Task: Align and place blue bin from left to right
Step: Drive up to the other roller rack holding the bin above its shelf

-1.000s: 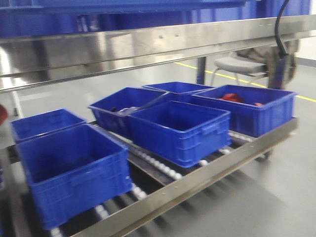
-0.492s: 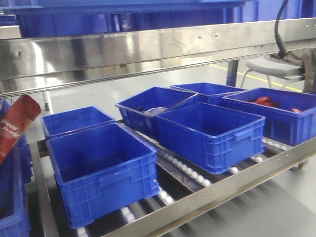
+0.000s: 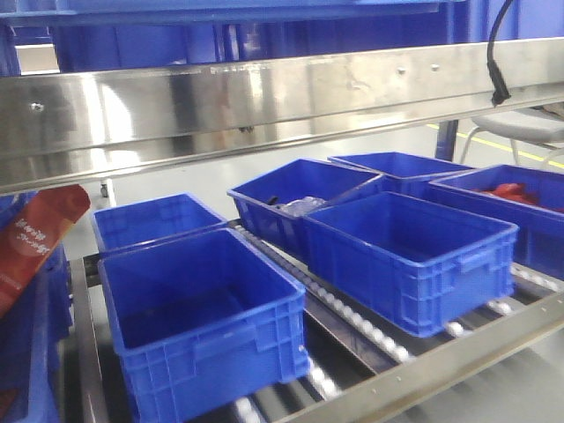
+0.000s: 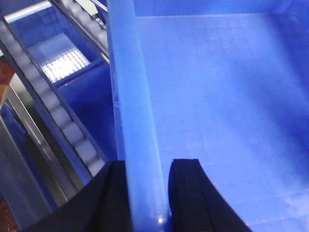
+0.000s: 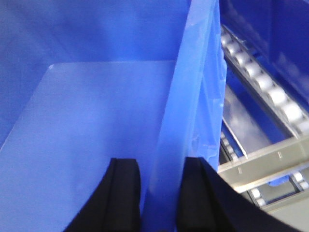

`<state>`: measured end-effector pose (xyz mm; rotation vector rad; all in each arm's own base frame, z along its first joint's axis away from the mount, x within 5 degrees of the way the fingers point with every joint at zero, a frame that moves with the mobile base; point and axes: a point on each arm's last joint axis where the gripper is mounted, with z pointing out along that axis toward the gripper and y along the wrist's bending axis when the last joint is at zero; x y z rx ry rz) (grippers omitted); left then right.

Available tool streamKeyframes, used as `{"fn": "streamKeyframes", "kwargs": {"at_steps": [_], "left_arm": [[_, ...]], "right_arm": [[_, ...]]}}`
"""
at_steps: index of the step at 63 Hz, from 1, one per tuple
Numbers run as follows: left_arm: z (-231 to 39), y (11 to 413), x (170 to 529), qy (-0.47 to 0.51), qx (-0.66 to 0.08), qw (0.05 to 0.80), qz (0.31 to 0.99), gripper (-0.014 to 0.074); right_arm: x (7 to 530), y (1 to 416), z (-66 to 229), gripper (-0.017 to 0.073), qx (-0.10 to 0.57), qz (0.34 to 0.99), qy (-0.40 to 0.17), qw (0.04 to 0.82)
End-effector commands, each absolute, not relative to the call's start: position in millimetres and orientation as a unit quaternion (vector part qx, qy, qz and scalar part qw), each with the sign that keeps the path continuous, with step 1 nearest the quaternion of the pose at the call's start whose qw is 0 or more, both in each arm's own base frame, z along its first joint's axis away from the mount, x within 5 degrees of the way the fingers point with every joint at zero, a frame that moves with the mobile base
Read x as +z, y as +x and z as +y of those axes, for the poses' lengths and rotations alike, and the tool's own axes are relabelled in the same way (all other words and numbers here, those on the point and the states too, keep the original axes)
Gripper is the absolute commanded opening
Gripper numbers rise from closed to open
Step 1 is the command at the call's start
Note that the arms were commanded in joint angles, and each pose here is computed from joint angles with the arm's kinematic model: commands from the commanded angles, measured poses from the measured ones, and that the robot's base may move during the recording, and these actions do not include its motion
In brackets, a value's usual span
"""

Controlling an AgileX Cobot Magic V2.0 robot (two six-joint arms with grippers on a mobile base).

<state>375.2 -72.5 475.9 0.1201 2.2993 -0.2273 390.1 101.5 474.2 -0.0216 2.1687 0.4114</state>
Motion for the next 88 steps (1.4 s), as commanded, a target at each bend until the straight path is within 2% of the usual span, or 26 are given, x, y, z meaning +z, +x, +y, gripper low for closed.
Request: {"fn": "streamKeyframes", "kwargs": {"at_steps": [1,88], "left_arm": [[-95.2,375.9,544.2,0.025,-0.242,0.642,0.727,-0.0111],[-95.2,375.9,544.2,0.025,-0.242,0.642,0.727,-0.0111]], "right_arm": [[498.7,378.2,119.6,-0.0154,0.236,0.834,-0.033,0.497],[498.7,378.2,119.6,-0.0154,0.236,0.834,-0.033,0.497]]}}
